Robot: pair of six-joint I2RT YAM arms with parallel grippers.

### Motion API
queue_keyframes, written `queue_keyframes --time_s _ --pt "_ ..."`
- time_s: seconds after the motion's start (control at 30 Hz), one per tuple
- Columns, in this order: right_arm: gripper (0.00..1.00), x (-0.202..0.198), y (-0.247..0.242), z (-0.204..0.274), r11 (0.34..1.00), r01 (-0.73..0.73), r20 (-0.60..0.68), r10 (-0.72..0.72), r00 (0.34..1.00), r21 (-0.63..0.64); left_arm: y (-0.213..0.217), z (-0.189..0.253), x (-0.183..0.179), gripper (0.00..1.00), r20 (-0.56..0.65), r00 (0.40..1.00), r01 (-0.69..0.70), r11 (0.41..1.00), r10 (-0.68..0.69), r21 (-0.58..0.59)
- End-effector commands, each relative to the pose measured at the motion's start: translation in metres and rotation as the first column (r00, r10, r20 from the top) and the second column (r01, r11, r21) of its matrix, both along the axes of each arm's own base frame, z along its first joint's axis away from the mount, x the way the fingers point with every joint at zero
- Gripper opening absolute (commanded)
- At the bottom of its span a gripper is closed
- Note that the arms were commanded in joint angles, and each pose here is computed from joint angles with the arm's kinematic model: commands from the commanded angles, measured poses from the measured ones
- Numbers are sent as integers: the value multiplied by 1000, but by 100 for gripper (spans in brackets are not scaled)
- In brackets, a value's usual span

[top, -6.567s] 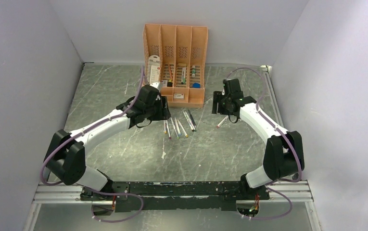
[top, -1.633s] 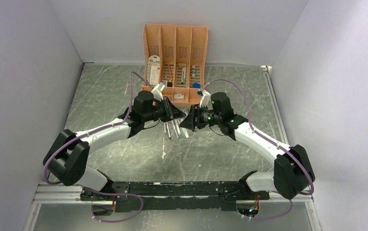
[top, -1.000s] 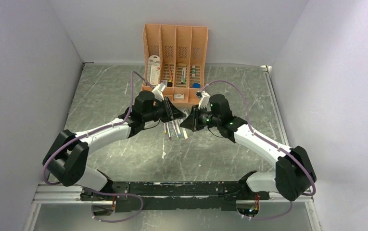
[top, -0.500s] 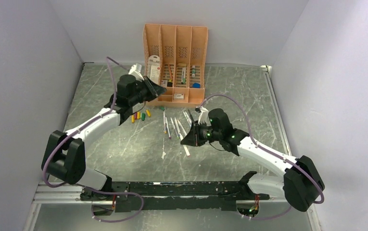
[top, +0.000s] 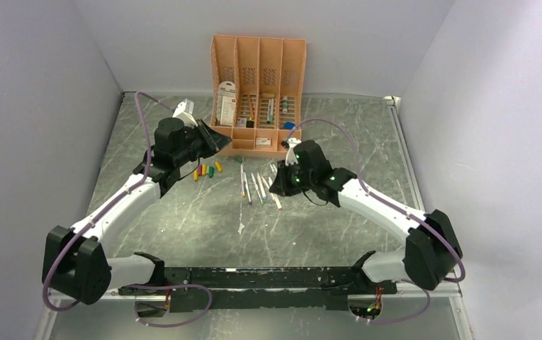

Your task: Open the pen caps

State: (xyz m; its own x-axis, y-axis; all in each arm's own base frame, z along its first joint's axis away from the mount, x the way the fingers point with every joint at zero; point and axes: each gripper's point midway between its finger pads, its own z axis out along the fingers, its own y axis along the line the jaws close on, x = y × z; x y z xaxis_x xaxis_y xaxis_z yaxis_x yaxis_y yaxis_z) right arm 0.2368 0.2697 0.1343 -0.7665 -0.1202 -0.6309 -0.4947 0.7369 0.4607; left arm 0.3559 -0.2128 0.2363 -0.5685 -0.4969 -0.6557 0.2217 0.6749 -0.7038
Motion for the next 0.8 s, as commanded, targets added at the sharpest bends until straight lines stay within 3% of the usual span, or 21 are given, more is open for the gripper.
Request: queue_keyframes --time_s 0.0,0.37,0.77 --pt "0 37 -25 -13 968 108 86 -91 992 -226 12 -6 -15 13 -18 1000 -8 999 9 48" --pt "0 87 -35 -55 883 188 112 -154 982 -429 21 -16 -34 13 -48 999 -7 998 10 69" --pt "0 97 -18 -82 891 140 73 -120 990 -431 20 -23 -34 13 -63 998 -4 997 8 77"
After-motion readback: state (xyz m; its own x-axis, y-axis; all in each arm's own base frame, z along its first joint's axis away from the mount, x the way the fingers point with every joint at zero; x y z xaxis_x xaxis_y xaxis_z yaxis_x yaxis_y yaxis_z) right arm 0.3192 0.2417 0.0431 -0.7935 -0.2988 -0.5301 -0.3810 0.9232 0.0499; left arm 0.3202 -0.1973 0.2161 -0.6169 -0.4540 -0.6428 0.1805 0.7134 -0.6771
